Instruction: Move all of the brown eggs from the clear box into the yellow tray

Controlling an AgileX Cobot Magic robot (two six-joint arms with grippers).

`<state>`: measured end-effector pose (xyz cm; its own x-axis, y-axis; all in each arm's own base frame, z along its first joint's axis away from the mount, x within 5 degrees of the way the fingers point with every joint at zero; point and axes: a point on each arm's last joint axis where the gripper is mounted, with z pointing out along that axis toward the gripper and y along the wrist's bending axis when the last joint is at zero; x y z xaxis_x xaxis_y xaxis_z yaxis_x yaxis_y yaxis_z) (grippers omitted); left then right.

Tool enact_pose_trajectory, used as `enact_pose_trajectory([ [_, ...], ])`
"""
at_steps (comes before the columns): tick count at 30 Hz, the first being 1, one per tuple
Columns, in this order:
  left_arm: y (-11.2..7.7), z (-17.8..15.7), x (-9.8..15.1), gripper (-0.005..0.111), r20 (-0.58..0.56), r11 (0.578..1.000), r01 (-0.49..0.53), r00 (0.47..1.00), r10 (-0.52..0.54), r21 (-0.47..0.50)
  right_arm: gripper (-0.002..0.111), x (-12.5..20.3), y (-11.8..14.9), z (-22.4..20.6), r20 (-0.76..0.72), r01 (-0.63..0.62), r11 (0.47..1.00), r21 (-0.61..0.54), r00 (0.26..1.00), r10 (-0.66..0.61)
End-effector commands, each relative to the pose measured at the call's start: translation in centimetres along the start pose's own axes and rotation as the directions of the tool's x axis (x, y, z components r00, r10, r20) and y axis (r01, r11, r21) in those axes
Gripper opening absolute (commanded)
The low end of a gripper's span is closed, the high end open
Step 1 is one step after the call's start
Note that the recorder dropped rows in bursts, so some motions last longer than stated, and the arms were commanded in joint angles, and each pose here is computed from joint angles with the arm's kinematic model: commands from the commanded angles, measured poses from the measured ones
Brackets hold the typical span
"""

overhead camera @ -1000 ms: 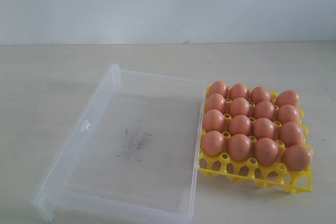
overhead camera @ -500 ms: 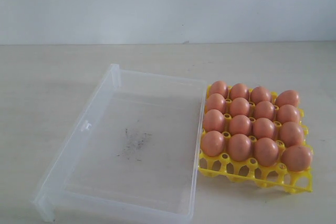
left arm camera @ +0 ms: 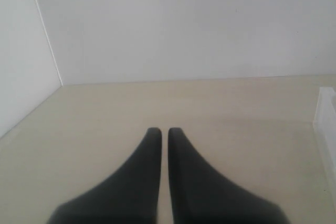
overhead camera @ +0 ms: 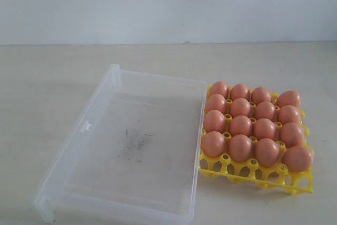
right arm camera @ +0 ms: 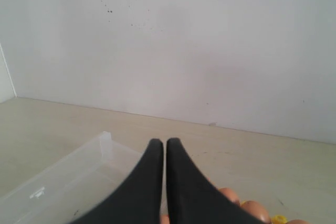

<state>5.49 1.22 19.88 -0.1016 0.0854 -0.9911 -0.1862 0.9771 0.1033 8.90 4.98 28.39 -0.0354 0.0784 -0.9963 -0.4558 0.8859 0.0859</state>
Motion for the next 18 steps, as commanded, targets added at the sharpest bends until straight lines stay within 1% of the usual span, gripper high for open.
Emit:
enact_pose_trajectory([
  [1, 0.0, 0.0, 0.1, 0.004, 0.001, 1.000, 0.003, 1.000, -0.003, -0.002, 0.000, -0.3, -0.2, -0.1, 0.014, 0.006, 1.000, 0.022, 1.000, -0.006],
  [6, 0.0, 0.0, 0.1, 0.004, 0.001, 1.000, 0.003, 1.000, -0.003, -0.002, 0.000, 0.3, -0.9, -0.7, -0.003, 0.058, 0.996, 0.062, 0.998, -0.057],
  [11, 0.0, 0.0, 0.1, 0.004, 0.001, 1.000, 0.003, 1.000, -0.003, -0.002, 0.000, 2.3, -2.2, -2.4, 0.014, 0.026, 0.978, 0.205, 0.999, -0.030],
  [15, 0.0, 0.0, 0.1, 0.004, 0.001, 1.000, 0.003, 1.000, -0.003, -0.002, 0.000, 3.4, -2.5, -3.8, 0.092, -0.050, 0.963, 0.265, 0.995, 0.026],
  [18, 0.0, 0.0, 0.1, 0.004, 0.001, 1.000, 0.003, 1.000, -0.003, -0.002, 0.000, 3.0, -2.0, -4.8, 0.173, -0.061, 0.967, 0.246, 0.985, 0.018],
])
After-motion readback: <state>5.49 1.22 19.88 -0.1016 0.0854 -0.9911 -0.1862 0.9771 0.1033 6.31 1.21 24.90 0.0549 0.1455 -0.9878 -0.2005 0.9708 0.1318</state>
